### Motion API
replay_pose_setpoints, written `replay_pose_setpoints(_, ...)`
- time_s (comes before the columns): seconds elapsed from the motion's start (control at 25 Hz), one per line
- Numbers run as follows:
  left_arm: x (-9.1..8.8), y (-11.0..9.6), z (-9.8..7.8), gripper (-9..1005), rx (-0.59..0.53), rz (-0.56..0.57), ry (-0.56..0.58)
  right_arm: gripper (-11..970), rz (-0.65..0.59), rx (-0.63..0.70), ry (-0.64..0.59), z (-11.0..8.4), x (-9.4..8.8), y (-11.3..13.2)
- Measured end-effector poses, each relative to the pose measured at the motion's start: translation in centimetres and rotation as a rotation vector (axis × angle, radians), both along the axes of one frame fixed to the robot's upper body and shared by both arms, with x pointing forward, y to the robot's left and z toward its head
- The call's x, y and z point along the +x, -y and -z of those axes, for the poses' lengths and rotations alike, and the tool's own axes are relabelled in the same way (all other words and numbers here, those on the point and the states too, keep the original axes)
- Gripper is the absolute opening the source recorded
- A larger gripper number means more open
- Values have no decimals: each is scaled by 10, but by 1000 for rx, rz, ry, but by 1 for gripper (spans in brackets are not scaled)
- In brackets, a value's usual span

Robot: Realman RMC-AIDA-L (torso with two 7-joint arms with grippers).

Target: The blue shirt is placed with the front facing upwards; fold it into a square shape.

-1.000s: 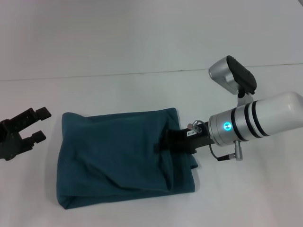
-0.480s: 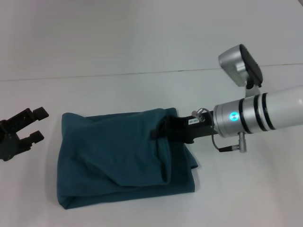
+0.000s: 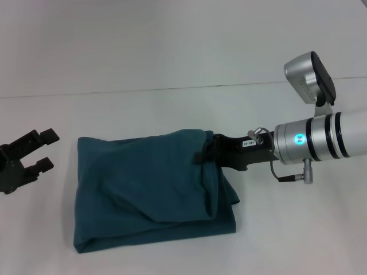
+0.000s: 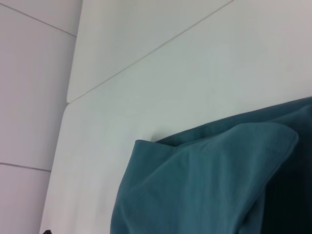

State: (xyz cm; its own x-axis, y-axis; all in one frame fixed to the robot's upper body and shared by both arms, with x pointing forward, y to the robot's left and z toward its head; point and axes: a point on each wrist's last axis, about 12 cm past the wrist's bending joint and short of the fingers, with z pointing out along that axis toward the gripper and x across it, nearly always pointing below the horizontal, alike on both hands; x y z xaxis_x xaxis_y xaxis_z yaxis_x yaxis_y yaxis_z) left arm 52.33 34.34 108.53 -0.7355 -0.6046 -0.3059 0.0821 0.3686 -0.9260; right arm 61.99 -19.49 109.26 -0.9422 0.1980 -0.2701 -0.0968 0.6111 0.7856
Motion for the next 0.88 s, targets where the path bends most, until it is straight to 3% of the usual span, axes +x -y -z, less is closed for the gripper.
replay_pose_setpoints(0.56, -1, 0, 1, 952, -1, -2, -3, 51, 40, -45, -22, 13, -5, 13)
replay_pose_setpoints(0.88, -2, -1, 2, 952, 1, -6, -5, 57, 18, -80, 2, 9, -1, 15)
